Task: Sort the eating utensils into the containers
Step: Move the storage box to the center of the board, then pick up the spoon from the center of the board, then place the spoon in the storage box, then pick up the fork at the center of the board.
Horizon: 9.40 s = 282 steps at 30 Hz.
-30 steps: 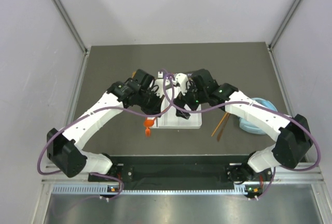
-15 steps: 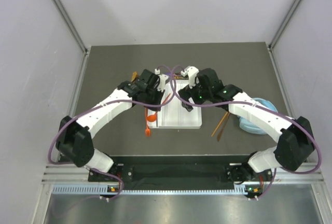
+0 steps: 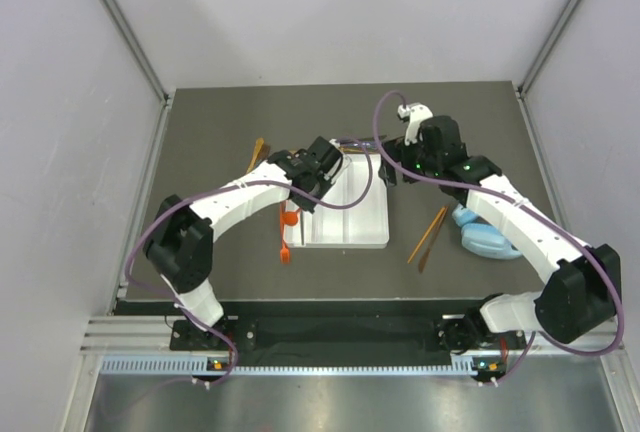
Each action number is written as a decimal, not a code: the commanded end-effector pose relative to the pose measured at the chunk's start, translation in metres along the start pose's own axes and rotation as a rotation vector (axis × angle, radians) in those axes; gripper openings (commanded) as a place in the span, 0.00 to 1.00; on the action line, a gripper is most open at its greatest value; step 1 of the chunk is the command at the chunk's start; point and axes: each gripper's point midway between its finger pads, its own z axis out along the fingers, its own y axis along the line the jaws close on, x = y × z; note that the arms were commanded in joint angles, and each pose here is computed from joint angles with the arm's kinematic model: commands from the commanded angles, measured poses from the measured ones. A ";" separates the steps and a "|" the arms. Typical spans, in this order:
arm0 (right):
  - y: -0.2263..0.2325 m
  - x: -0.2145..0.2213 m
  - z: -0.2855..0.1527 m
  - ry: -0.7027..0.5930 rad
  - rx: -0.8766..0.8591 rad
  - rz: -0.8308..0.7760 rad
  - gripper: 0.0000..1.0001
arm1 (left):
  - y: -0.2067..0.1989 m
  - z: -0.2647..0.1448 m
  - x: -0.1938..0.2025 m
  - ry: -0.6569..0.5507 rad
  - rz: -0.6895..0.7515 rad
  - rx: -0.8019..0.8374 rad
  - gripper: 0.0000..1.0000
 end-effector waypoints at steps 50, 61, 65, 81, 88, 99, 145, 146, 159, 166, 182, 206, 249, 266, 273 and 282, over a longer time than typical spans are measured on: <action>-0.037 0.013 -0.005 -0.017 0.010 0.209 0.89 | -0.159 0.050 0.058 0.073 0.533 0.215 0.00; -0.035 0.007 -0.010 -0.036 0.005 0.207 0.89 | -0.117 0.074 0.061 0.113 0.515 0.045 0.25; -0.035 0.010 -0.010 -0.030 0.007 0.209 0.89 | -0.107 0.080 0.057 0.115 0.488 0.021 0.29; -0.031 0.008 -0.017 -0.066 -0.021 0.193 0.90 | -0.092 0.050 0.023 -0.021 0.351 0.109 0.42; -0.020 0.012 -0.012 -0.048 -0.089 0.180 0.89 | -0.113 -0.010 -0.002 -0.185 0.277 0.284 0.44; 0.086 0.054 0.005 0.148 -0.302 -0.131 0.89 | 0.000 -0.180 -0.063 -0.752 -0.176 0.056 0.64; 0.179 0.144 0.085 0.487 -0.495 -0.732 0.86 | 0.107 -0.205 0.006 -0.768 -0.410 -0.271 0.68; 0.177 0.146 0.086 0.496 -0.493 -0.732 0.86 | 0.107 -0.205 0.006 -0.768 -0.410 -0.271 0.68; 0.159 0.170 0.091 0.570 -0.450 -0.734 0.59 | 0.103 -0.201 0.007 -0.764 -0.415 -0.247 0.68; 0.160 0.181 0.087 0.622 -0.466 -0.708 0.00 | 0.102 -0.200 0.007 -0.761 -0.414 -0.245 0.68; 0.226 0.056 0.002 0.251 -0.570 -0.563 0.00 | 0.133 -0.185 0.018 -0.732 -0.679 -0.424 0.60; 0.194 -0.057 0.144 0.121 -0.098 0.242 0.00 | 0.191 -0.234 0.098 -0.774 -1.059 -0.913 0.59; 0.183 -0.056 0.142 0.183 -0.258 0.373 0.42 | 0.180 -0.089 0.048 -0.535 -0.926 -0.672 0.63; 0.102 -0.067 0.052 0.037 -0.191 0.330 0.44 | 0.070 -0.021 0.096 -0.270 -0.915 -0.171 0.62; 0.075 -0.029 0.058 0.082 -0.151 0.356 0.44 | 0.042 -0.017 0.112 -0.213 -0.850 -0.107 0.60; 0.059 -0.016 0.060 0.100 -0.132 0.376 0.44 | 0.012 0.010 0.114 -0.161 -0.803 -0.050 0.59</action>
